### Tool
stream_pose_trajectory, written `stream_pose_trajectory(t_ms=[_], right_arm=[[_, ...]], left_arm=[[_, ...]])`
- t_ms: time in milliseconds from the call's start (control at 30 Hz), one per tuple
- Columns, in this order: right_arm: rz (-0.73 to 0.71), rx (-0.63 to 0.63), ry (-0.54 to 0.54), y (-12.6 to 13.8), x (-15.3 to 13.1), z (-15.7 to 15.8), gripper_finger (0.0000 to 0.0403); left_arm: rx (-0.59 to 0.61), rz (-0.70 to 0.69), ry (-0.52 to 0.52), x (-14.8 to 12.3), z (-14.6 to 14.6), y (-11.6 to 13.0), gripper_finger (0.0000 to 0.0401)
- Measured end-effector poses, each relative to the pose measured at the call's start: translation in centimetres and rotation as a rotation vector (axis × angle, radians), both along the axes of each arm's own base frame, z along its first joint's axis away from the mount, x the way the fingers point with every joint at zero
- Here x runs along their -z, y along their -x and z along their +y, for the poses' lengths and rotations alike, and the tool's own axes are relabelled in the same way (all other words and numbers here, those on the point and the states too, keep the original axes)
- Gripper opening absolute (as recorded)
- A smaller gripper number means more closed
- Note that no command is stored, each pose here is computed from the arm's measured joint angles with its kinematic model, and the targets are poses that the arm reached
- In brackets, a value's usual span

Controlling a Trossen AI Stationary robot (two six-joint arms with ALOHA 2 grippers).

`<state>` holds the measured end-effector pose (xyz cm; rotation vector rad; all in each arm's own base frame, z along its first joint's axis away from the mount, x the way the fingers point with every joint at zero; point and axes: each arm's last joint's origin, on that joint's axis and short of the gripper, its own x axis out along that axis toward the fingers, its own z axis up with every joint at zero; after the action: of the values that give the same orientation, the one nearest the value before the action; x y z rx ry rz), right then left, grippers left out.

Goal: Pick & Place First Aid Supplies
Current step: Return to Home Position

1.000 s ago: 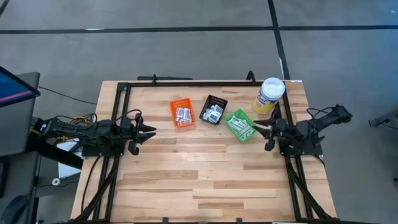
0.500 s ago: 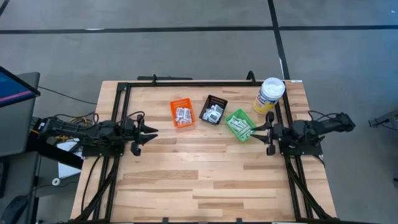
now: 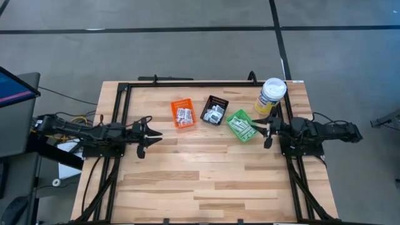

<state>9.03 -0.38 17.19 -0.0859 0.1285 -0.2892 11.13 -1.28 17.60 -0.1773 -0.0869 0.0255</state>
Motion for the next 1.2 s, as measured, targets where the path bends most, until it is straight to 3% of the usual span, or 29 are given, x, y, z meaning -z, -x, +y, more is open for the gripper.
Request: stream_pose_trajectory(t_ms=[233,733,1200], right_arm=[[-0.026,0.015,-0.086,0.0,0.0,0.0,0.0102],[-0.025,0.015,-0.090,0.0,0.0,0.0,0.0102],[-0.024,0.015,-0.090,0.0,0.0,0.0,0.0102]], left_arm=[[0.000,0.071,-0.012,0.7,-0.1,-0.5,0.0106],[0.000,0.174,-0.029,1.7,-0.2,-1.2,0.0106],[0.000,0.177,-0.029,1.8,-0.2,-1.3,0.0106]])
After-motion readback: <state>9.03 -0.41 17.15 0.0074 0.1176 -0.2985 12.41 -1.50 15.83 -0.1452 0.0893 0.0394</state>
